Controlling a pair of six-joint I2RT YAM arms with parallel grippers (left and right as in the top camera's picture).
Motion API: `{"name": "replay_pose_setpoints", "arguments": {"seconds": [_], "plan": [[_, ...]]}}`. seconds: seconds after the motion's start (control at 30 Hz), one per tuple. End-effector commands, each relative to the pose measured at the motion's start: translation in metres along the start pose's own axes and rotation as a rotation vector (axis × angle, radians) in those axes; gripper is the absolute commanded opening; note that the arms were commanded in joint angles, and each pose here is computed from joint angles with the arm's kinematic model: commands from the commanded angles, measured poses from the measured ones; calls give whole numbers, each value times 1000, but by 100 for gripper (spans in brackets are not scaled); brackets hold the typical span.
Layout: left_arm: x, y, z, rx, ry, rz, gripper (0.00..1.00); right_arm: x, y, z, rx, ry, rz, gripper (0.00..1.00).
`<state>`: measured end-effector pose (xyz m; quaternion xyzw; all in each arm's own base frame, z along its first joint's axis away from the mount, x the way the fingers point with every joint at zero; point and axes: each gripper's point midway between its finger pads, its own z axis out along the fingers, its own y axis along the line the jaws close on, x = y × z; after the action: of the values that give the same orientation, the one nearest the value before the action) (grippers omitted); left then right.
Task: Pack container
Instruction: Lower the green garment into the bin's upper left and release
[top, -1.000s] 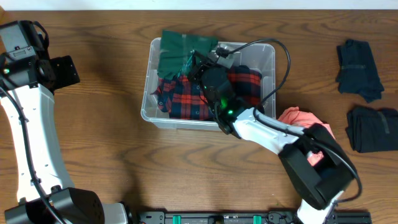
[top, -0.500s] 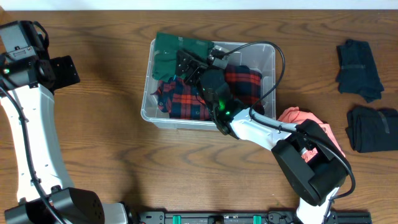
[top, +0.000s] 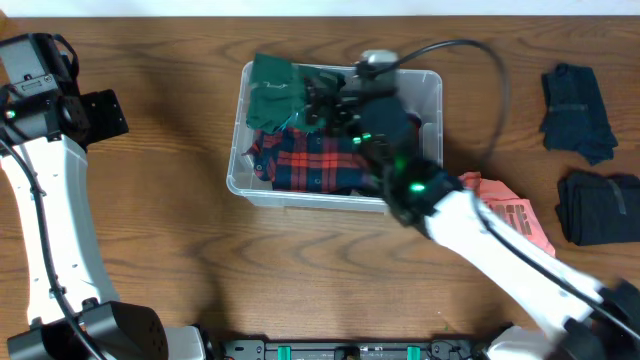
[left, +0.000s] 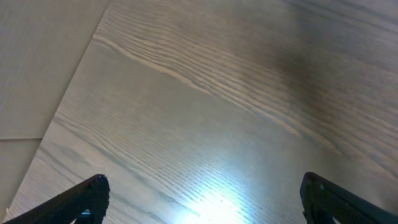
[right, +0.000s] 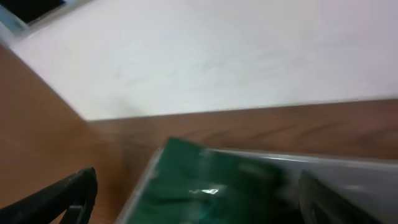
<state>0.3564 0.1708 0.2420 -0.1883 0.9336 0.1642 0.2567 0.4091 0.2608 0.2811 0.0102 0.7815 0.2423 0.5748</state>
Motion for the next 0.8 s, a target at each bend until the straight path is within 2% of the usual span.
{"name": "replay_pose_setpoints", "arguments": {"seconds": [0.0, 0.2, 0.37, 0.47, 0.6, 0.77], "plan": [[2, 1, 2, -9, 10, 11, 98, -29, -30, -21, 94, -26, -184, 99], [2, 1, 2, -9, 10, 11, 98, -53, -109, -52, 292, 21, -179, 99], [2, 1, 2, -9, 10, 11, 98, -51, -228, -85, 601, 83, 64, 99], [2, 1, 2, -9, 10, 11, 98, -47, -283, -109, 712, 118, 160, 99], [2, 1, 2, -9, 10, 11, 98, -50, -335, -130, 772, 125, 222, 99], [2, 1, 2, -9, 10, 11, 98, -61, -386, -134, 752, 97, 199, 99]]}}
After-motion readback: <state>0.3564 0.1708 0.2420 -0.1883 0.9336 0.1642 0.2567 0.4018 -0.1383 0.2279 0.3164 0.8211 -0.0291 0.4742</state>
